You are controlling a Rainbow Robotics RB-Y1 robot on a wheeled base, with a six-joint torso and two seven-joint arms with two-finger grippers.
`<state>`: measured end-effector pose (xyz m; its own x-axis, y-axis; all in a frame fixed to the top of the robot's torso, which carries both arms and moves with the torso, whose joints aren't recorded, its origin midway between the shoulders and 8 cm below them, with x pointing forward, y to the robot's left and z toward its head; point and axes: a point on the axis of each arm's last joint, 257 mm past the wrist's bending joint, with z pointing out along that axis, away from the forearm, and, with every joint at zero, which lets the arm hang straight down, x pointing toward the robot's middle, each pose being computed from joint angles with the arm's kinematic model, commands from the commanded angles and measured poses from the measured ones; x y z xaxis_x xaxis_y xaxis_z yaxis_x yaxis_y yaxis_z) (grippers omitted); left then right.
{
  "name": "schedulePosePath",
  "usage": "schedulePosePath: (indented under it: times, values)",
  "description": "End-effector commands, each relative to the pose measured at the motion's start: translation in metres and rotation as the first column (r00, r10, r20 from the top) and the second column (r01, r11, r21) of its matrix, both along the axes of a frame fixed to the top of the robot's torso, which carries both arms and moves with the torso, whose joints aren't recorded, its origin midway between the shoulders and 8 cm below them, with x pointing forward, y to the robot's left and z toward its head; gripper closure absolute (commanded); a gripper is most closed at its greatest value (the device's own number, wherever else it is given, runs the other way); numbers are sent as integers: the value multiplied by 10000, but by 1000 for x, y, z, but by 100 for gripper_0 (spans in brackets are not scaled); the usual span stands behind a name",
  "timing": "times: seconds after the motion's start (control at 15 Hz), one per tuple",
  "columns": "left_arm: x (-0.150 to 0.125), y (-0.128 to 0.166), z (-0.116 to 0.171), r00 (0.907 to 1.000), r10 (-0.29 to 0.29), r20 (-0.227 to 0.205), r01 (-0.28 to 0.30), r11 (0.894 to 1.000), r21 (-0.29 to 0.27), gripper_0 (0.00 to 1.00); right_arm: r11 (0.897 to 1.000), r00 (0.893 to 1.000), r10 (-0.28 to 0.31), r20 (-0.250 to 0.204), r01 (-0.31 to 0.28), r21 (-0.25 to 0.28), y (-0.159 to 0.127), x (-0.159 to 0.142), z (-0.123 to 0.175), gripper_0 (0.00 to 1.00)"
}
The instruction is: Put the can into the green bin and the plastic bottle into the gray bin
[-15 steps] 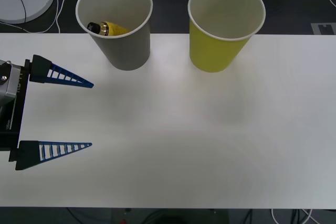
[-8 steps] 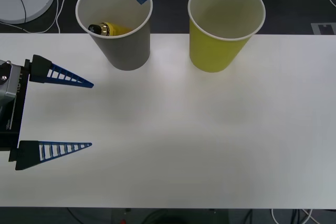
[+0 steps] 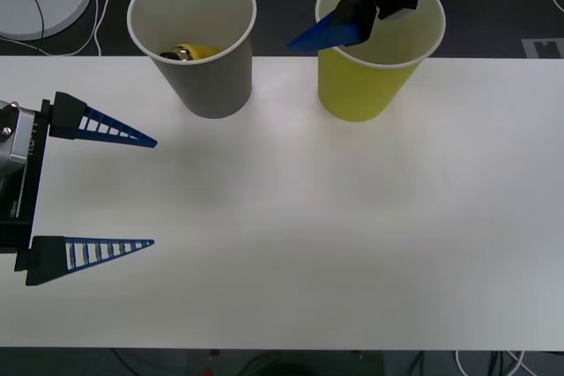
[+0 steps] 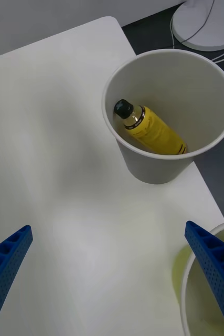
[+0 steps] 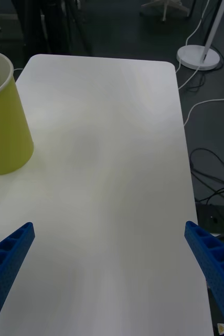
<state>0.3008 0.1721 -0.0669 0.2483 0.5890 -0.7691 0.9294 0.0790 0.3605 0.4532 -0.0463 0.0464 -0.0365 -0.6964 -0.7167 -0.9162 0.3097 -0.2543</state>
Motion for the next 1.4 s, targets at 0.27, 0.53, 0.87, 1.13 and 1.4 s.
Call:
schedulePosePath:
  times: [0.27, 0.53, 0.87, 1.13, 1.4]
  values:
    - [0, 0, 0, 10000, 0, 0, 0, 10000, 0, 0, 9966, 9936, 677, 899, -716, 401, -34, -29, -28, 0]
    - [0, 0, 0, 10000, 0, 0, 0, 10000, 0, 0, 9918, 9864, 944, 1343, -1048, 726, -54, -45, -46, 0]
    - [0, 0, 0, 10000, 0, 0, 0, 10000, 0, 0, 9830, 9745, 1309, 1820, -1514, 1038, -86, -73, -73, 0]
    - [0, 0, 0, 10000, 0, 0, 0, 10000, 0, 0, 9709, 9570, 1826, 2256, -2117, 1120, -110, -93, -90, 0]
    - [0, 0, 0, 10000, 0, 0, 0, 10000, 0, 0, 9586, 9360, 2277, 2685, -2640, 1072, -125, -108, -99, 0]
